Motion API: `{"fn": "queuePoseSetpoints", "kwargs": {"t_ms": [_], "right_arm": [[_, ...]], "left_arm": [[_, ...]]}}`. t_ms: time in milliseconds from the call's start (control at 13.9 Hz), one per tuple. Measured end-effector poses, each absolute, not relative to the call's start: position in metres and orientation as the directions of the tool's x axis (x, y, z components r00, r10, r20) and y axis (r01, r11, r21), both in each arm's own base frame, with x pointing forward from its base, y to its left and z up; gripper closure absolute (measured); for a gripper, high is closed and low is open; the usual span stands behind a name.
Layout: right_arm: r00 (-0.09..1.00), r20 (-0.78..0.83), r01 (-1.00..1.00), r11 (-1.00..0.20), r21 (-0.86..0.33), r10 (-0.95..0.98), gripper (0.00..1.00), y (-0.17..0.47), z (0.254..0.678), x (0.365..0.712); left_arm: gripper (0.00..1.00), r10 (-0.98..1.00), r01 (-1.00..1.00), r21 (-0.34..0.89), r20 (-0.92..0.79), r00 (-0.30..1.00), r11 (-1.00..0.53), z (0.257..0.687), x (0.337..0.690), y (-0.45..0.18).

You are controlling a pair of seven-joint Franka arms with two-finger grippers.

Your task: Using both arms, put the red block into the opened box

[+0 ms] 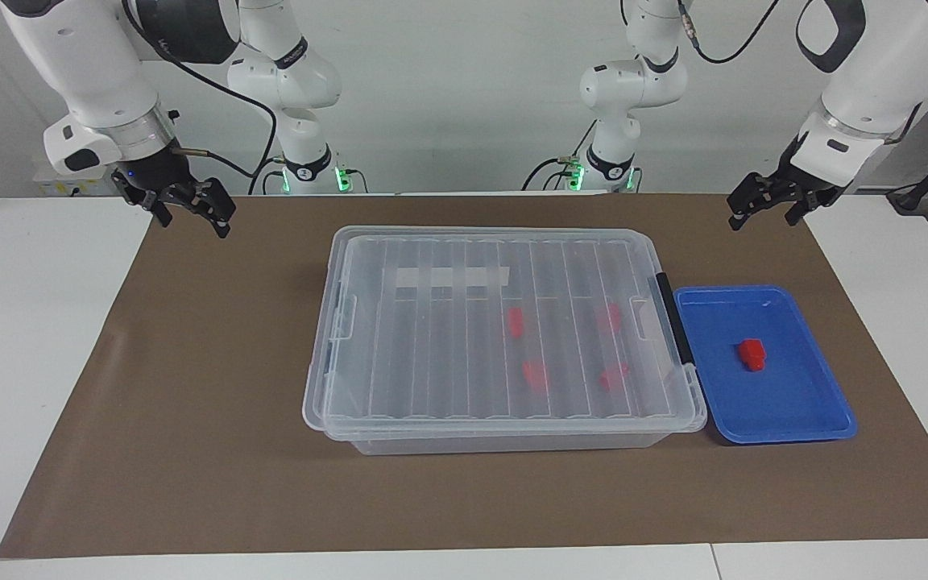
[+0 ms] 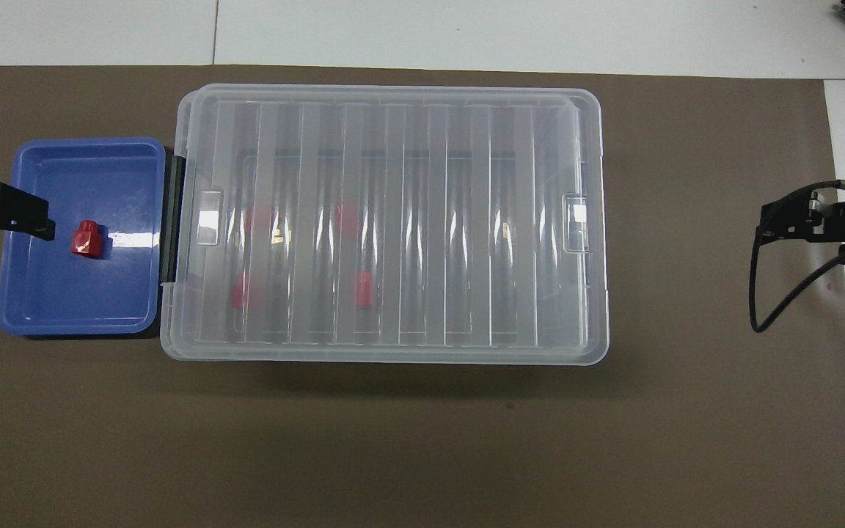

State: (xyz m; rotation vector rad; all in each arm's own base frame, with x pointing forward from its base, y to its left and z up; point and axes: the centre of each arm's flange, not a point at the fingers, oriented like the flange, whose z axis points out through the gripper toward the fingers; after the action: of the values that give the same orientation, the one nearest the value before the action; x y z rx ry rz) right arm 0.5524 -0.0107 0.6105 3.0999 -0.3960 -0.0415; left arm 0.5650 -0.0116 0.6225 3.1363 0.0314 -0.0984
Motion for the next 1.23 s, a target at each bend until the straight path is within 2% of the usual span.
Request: {"fn": "queuePoseSetpoints", "kwargs": {"t_ms": [360, 649, 1225], "right_arm": [[0.968, -0.024, -0.251, -0.968, 0.019, -0.251, 0.0, -0.011, 0.61, 0.553], [0.968, 0.063, -0.242, -0.97, -0.002, -0.242, 0.0, -0.006, 0.594, 0.564], [0.979, 0.168, -0.112, -0.993, -0.041, -0.117, 0.0, 0.089, 0.525, 0.603]], "left_arm": [[0.0, 0.02, 0.02, 0.003, -0.063, 0.998, -1.0, 0.622, 0.565, -0.012], [0.0, 0.02, 0.02, 0.003, -0.063, 0.998, -1.0, 0.622, 0.565, -0.012], [0.0, 0.02, 0.02, 0.003, -0.063, 0.998, -1.0, 0.622, 0.565, -0.012]]}}
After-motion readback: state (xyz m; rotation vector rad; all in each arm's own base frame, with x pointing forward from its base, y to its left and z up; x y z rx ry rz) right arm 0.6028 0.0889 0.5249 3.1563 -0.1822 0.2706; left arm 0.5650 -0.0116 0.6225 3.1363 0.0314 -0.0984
